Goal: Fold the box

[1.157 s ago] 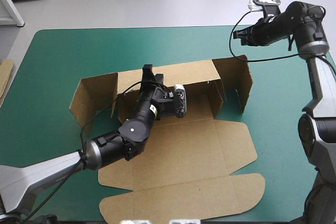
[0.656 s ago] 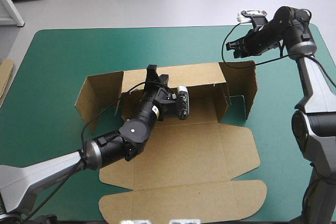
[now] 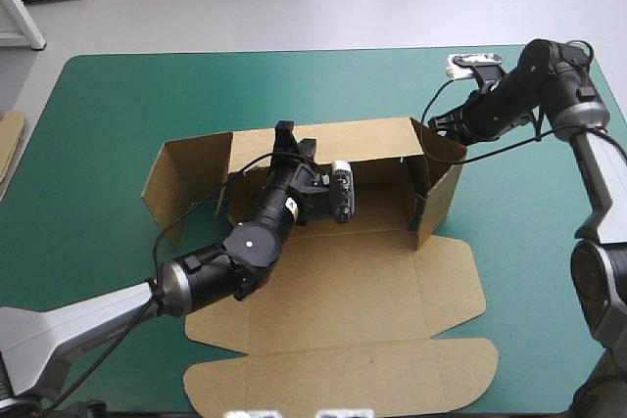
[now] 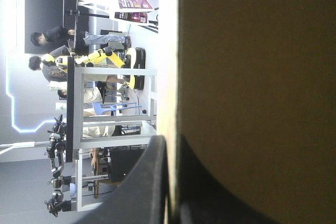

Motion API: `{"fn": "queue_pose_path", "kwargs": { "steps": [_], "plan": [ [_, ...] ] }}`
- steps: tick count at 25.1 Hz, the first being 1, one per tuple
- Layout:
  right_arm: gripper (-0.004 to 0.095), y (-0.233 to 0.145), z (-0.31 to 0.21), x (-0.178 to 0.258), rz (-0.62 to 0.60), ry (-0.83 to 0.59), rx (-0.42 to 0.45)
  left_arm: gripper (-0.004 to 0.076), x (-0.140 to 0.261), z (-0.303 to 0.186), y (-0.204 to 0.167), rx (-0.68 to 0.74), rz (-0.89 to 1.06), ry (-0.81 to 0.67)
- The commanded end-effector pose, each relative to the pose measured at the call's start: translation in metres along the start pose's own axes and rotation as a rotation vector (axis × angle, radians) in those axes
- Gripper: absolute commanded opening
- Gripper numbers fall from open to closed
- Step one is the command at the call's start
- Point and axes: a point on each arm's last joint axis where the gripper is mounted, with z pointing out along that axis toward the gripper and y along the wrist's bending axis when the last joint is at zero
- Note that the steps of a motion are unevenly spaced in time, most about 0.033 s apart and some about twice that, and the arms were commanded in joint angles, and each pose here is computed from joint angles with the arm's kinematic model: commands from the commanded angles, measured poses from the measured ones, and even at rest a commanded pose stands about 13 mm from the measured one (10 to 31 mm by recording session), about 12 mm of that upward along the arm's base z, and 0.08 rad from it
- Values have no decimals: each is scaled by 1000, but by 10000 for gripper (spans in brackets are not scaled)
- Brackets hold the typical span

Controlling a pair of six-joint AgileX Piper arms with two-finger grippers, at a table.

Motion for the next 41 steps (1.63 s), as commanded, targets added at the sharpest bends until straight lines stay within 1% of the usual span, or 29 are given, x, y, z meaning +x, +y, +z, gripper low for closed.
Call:
{"fn": "queue_pose_path", "kwargs": {
  "steps": [1, 4, 8, 10, 12, 13, 17, 18, 22, 24, 26, 28, 32, 37, 39, 41],
  "plan": [
    [221, 17, -31, 12, -52, -56, -36, -8, -2, -7, 16, -59, -25, -17],
    [221, 22, -36, 21, -62, -92, -63, -8, -2, -3, 12, -55, -16, 5],
    [221, 26, -43, 32, -79, -183, -47, -8, 0, 4, 6, -52, 2, 46],
    [221, 28, -44, 40, -102, -225, -56, -8, -1, 5, 4, -49, 4, 47],
    [221, 31, -42, 53, -141, -292, -59, -8, 0, 5, 5, -57, 5, 50],
    [221, 33, -40, 61, -172, -348, -67, -8, 0, 5, 5, -61, 3, 57],
    [221, 38, -37, 76, -237, -453, -95, -8, 0, 5, 6, -62, 3, 59],
    [221, 40, -35, 83, -269, -475, -105, -8, 0, 5, 5, -61, 3, 57],
    [242, 40, -25, 99, -308, -445, -111, -8, 0, 5, 6, -65, 10, 55],
    [245, 42, -21, 103, -342, -438, -136, -8, 0, 5, 7, -73, 20, 50],
    [245, 45, -22, 102, -390, -465, -165, -8, -1, 5, 8, -87, -5, 42],
    [250, 48, -23, 103, -401, -462, -194, -9, -1, 4, 9, -89, -11, 43],
    [298, 52, -25, 108, -412, -430, -236, -8, -1, 4, 9, -88, -11, 41],
    [338, 53, -29, 108, -436, -448, -222, -8, -1, 4, 9, -90, -11, 45],
    [364, 53, -28, 110, -445, -422, -224, -8, -1, 4, 9, -90, -11, 45],
    [366, 52, -27, 113, -455, -393, -219, -8, -1, 4, 9, -90, -11, 45]
  ]
}}
